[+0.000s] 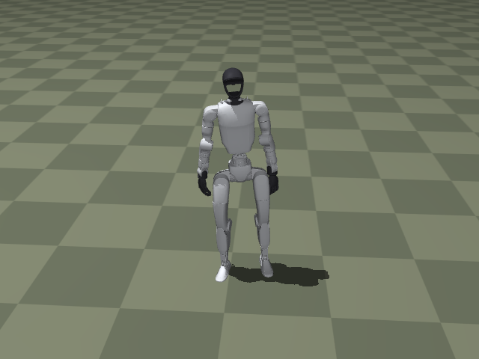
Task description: Upper body actions
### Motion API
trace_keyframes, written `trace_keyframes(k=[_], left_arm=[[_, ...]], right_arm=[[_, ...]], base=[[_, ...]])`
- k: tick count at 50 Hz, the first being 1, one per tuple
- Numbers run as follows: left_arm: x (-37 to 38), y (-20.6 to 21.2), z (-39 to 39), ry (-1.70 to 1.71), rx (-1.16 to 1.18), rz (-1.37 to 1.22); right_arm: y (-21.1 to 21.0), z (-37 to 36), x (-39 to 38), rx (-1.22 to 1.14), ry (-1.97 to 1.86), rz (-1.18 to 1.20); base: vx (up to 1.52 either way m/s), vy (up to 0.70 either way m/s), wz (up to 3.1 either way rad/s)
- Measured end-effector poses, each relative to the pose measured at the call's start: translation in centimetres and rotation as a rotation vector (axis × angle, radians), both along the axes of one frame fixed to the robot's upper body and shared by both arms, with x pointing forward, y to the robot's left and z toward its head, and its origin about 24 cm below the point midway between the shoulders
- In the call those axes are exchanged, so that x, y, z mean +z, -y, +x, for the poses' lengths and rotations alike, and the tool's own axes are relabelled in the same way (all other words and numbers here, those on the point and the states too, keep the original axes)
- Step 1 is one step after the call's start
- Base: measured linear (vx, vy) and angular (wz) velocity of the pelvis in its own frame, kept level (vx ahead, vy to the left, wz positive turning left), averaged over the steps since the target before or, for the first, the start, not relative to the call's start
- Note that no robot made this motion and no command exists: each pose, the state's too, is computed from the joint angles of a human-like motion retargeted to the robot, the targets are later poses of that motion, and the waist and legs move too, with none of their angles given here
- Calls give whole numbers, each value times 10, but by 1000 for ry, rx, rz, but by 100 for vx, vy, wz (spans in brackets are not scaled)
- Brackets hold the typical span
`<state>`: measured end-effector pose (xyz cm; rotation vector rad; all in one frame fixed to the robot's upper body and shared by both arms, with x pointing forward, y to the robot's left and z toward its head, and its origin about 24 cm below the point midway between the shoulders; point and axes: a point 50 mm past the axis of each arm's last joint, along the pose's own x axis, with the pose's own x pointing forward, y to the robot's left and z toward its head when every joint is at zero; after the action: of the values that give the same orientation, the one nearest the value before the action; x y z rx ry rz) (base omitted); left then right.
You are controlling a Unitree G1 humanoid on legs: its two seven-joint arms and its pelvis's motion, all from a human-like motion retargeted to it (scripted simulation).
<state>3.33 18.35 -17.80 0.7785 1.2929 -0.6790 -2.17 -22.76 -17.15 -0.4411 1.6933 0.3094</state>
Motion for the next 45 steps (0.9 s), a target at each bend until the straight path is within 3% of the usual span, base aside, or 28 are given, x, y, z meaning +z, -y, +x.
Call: trace_keyframes(k=[30,38,45], left_arm=[[2,-9,14,-11,9,14],[7,-11,49,90,-40,16],[27,-19,114,338,-98,37]], right_arm=[[6,20,1,57,31,-15],[13,64,5,143,116,-39],[27,149,24,294,361,-121]], base=[[-2,0,-2],[-19,-3,-9],[-39,-5,1]])
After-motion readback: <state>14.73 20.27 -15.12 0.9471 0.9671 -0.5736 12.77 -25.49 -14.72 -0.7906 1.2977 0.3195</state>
